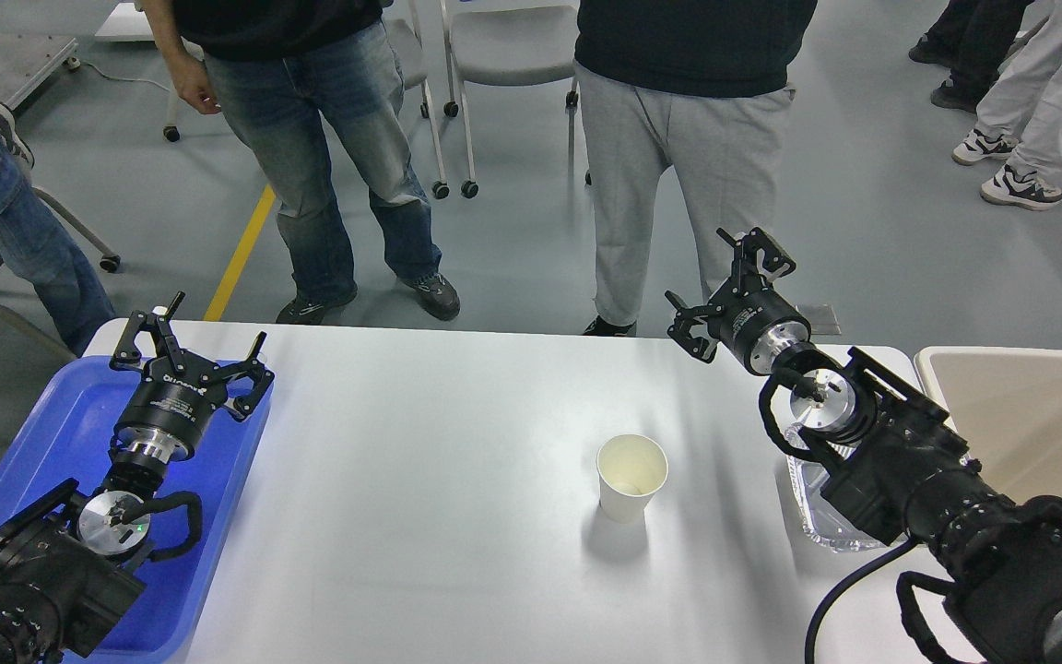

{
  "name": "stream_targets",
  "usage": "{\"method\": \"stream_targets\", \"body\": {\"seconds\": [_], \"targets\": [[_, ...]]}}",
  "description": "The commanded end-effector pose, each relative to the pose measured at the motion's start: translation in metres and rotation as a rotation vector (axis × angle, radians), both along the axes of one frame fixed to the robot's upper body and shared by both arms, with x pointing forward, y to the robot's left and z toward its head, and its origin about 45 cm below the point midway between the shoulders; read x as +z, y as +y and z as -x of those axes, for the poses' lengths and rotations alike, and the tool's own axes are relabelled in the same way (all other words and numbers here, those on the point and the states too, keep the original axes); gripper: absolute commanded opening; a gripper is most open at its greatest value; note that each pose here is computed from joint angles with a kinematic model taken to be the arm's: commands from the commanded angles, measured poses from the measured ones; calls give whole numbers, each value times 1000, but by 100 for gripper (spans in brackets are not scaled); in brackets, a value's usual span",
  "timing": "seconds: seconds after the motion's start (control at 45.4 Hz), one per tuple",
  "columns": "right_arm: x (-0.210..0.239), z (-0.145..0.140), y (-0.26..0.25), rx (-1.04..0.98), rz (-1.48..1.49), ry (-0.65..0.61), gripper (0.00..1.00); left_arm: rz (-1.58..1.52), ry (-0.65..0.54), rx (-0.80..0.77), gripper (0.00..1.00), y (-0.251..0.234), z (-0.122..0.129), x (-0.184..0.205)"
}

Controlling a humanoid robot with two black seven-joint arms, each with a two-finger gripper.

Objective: Tidy desktop

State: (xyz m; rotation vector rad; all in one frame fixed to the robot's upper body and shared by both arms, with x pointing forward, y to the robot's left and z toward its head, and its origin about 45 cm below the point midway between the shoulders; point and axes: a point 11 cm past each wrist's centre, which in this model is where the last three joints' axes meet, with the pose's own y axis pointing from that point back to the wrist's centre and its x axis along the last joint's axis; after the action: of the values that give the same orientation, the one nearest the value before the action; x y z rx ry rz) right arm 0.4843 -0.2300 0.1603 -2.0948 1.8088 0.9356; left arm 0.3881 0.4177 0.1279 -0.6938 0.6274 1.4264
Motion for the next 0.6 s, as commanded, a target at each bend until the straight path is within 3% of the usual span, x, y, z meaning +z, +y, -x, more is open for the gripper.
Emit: {"method": "stream_targets", "body": {"seconds": [0.0, 0.397, 0.573], "targets": [[0, 0, 0, -1, -4, -1, 100, -2, 1, -2, 100, 0, 0, 0], [-4, 4, 7, 37, 9, -2, 100, -1, 0, 0, 100, 0, 0, 0], [9, 9, 46, 183, -6, -61, 100, -1, 0, 0, 100, 0, 0, 0]]}}
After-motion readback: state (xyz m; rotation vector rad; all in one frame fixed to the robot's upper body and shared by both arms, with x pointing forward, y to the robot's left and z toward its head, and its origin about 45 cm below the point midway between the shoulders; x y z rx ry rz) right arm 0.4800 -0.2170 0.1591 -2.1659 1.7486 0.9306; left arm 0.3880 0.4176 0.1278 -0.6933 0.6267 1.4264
